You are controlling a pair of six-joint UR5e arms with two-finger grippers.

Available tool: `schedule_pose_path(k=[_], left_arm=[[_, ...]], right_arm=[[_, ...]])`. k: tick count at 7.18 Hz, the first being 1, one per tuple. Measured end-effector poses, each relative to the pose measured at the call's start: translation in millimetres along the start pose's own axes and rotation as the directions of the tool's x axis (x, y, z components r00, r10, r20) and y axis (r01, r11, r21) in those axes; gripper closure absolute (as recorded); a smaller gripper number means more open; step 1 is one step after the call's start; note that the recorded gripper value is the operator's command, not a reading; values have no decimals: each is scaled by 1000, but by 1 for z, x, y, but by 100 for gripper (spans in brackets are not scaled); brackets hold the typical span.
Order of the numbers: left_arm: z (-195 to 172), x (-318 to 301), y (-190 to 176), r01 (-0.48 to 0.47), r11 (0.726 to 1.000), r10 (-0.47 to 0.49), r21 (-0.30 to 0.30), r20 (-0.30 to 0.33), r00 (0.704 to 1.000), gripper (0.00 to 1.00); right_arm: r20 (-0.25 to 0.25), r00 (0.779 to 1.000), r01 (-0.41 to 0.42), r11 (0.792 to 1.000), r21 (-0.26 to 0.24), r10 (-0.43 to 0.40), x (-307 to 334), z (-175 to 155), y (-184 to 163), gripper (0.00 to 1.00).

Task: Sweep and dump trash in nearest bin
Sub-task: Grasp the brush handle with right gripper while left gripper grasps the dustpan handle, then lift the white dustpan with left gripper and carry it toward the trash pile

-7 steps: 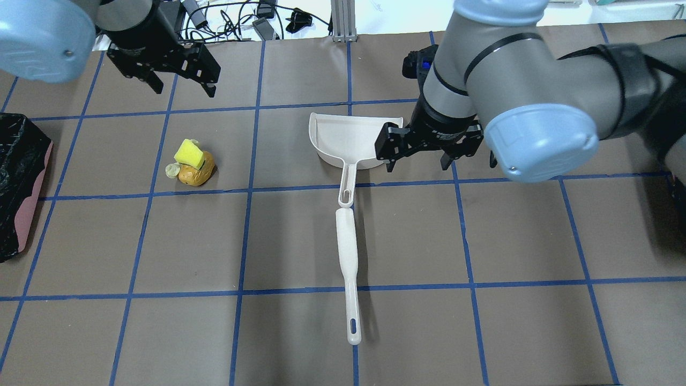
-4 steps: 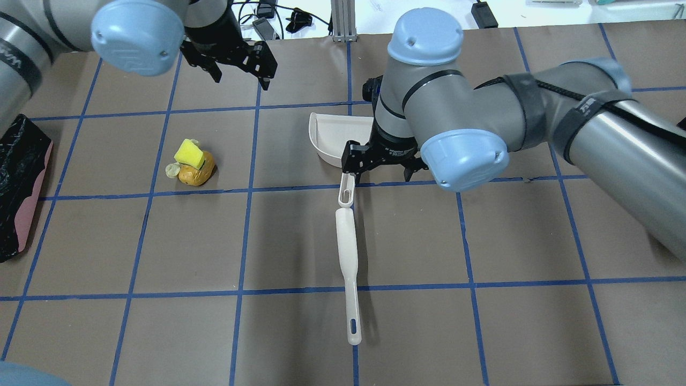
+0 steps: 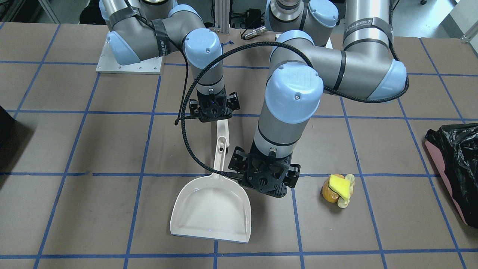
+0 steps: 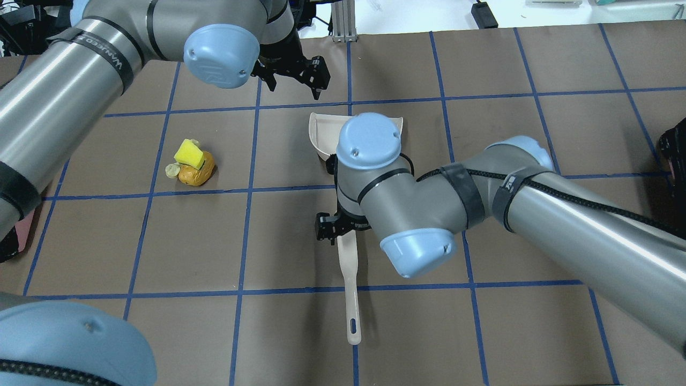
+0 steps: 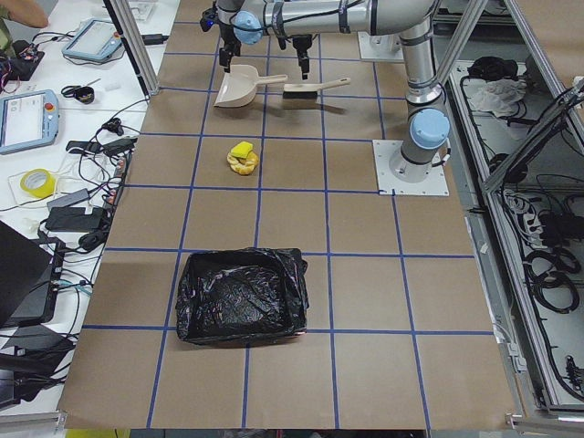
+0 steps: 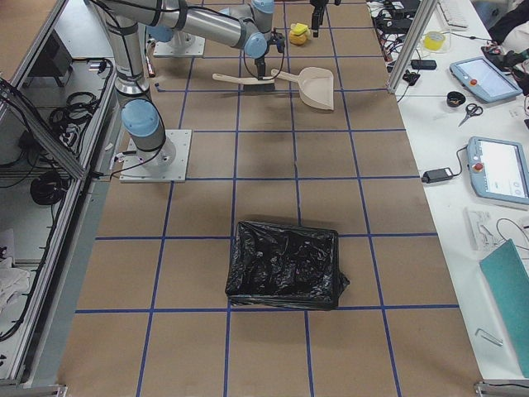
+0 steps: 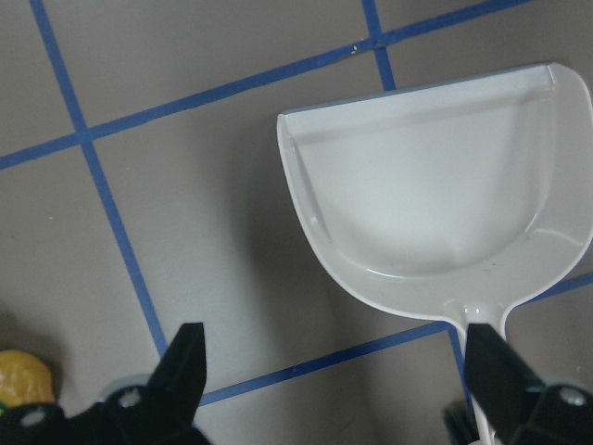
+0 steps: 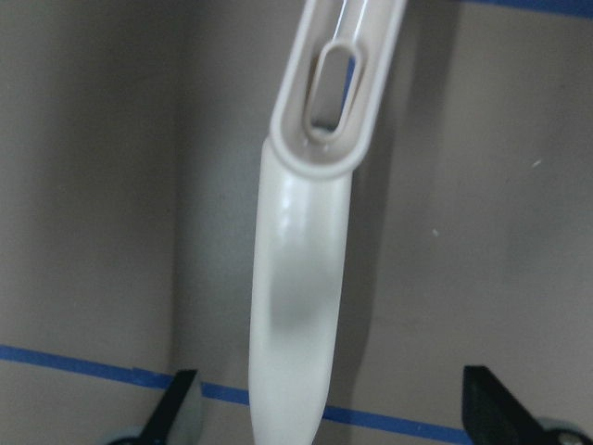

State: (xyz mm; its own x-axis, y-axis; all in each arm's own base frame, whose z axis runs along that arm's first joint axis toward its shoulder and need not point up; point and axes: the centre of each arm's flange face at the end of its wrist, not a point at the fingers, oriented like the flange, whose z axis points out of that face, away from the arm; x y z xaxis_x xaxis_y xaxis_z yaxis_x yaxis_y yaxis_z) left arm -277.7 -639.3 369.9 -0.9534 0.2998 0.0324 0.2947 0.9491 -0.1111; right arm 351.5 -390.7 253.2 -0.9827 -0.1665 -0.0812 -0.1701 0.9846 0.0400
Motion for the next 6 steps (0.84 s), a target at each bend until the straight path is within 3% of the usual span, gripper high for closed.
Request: schedule_pose_path(k=[3, 4, 6], left_arm=[[50, 50, 3, -45, 997, 42, -68, -39, 998, 0], [68, 67, 11, -66, 993, 61, -101, -44, 997, 0], [101, 89, 33, -89, 981, 81, -170, -52, 995, 0]], right_arm=[[3, 1000, 29, 1000, -11, -29, -10, 17, 43, 3], [1, 999, 37, 999, -24, -37, -19, 23, 54, 13], [-14, 999, 41, 999, -36, -42, -31, 30, 68, 21]])
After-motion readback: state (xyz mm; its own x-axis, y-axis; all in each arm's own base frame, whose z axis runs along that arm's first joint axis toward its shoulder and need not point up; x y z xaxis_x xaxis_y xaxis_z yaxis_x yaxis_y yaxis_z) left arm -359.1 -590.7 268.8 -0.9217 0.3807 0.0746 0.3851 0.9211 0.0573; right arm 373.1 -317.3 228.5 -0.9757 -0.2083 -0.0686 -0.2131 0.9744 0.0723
